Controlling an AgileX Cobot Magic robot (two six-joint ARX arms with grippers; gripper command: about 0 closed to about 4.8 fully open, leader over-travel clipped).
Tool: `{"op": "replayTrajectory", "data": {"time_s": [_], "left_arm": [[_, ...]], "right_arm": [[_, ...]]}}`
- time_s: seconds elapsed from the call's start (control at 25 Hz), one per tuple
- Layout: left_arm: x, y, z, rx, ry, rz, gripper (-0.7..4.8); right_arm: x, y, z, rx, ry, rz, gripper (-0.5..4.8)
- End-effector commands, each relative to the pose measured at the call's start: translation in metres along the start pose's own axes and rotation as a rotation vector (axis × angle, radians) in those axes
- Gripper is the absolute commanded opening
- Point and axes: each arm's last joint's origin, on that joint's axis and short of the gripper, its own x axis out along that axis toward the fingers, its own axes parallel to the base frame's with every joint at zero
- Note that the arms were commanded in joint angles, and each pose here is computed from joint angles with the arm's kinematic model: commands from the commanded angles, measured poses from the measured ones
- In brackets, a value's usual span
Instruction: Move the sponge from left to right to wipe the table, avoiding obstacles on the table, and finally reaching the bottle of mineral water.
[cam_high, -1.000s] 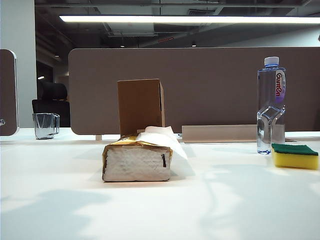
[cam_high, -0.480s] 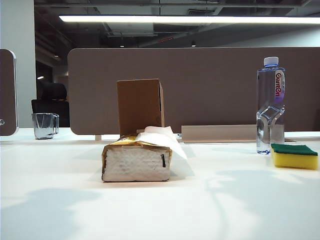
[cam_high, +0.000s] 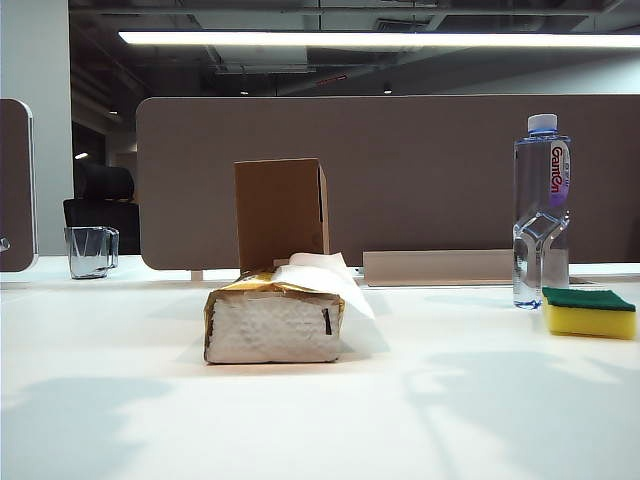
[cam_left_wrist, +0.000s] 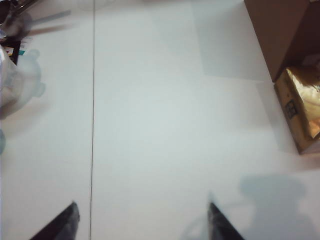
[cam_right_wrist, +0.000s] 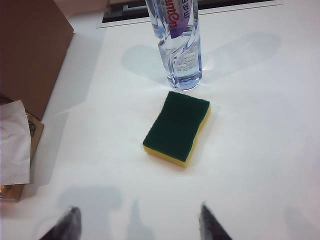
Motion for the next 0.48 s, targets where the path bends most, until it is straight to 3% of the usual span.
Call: {"op": "replayTrajectory", "data": {"time_s": [0.04, 0.2, 0.28, 0.48], "left_arm": [[-0.007, 0.002, -0.001, -0.041, -0.045, 0.02, 3.31], [-0.018, 0.004, -0.006, -0.084, -0.088, 0.057, 3.05], [-0.025, 0.006, -0.01, -0.099, -0.116, 0.079, 3.04], [-0.026, 0.004, -0.021, -0.116, -0.145, 0.087, 2.9]], "right_arm": [[-0.009, 0.002, -0.003, -0.007, -0.017, 0.007, 3.05], [-0.018, 0.005, -0.009, -0.012, -0.052, 0.009, 2.97], [-0.026, 0.007, -0.016, -0.018, -0.088, 0.011, 2.43], [-0.04, 0.009, -0.038, -0.034, -0.149, 0.016, 2.25]]}}
